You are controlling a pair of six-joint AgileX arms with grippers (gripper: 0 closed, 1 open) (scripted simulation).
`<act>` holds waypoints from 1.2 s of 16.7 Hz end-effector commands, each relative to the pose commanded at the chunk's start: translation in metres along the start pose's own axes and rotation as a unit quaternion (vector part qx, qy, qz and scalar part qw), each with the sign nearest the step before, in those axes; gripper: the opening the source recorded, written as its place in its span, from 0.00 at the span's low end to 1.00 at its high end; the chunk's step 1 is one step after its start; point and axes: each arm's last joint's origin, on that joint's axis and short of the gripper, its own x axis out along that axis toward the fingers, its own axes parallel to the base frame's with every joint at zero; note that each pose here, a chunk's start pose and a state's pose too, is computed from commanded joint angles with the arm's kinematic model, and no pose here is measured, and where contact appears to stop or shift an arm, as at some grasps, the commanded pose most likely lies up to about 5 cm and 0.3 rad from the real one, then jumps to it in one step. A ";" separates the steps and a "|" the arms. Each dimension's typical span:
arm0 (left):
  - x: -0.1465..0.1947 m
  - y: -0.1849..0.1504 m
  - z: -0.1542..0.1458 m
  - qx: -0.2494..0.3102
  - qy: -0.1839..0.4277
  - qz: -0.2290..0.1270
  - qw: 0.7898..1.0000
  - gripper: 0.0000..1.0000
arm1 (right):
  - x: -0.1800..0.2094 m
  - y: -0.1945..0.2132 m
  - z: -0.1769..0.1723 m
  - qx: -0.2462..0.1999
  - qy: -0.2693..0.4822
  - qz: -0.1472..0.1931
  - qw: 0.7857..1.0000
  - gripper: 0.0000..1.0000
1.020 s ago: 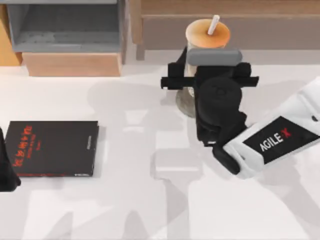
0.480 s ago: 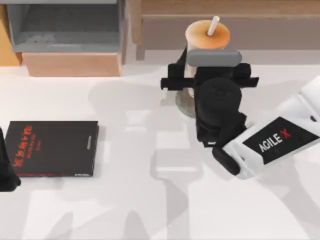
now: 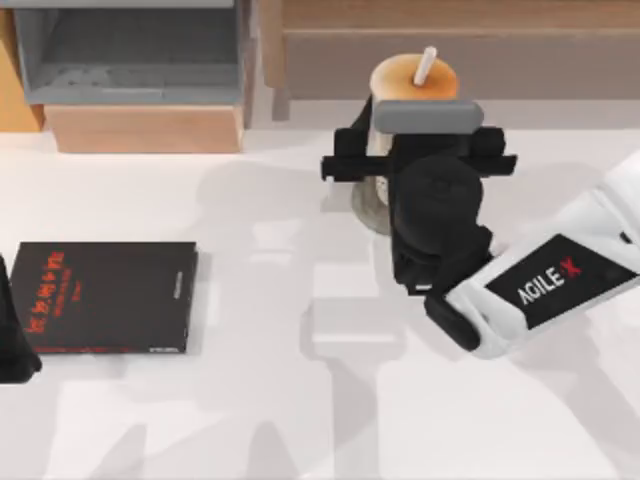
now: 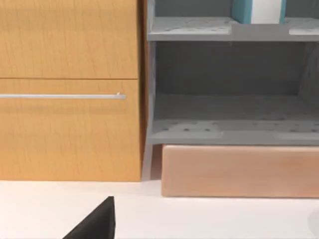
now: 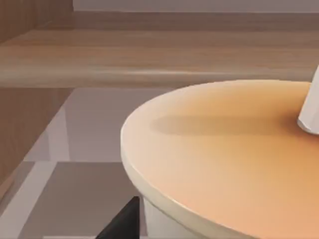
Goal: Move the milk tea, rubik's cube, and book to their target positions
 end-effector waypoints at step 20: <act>0.000 0.000 0.000 0.000 0.000 0.000 1.000 1.00 | -0.028 -0.001 0.000 -0.002 0.002 -0.002 1.000 1.00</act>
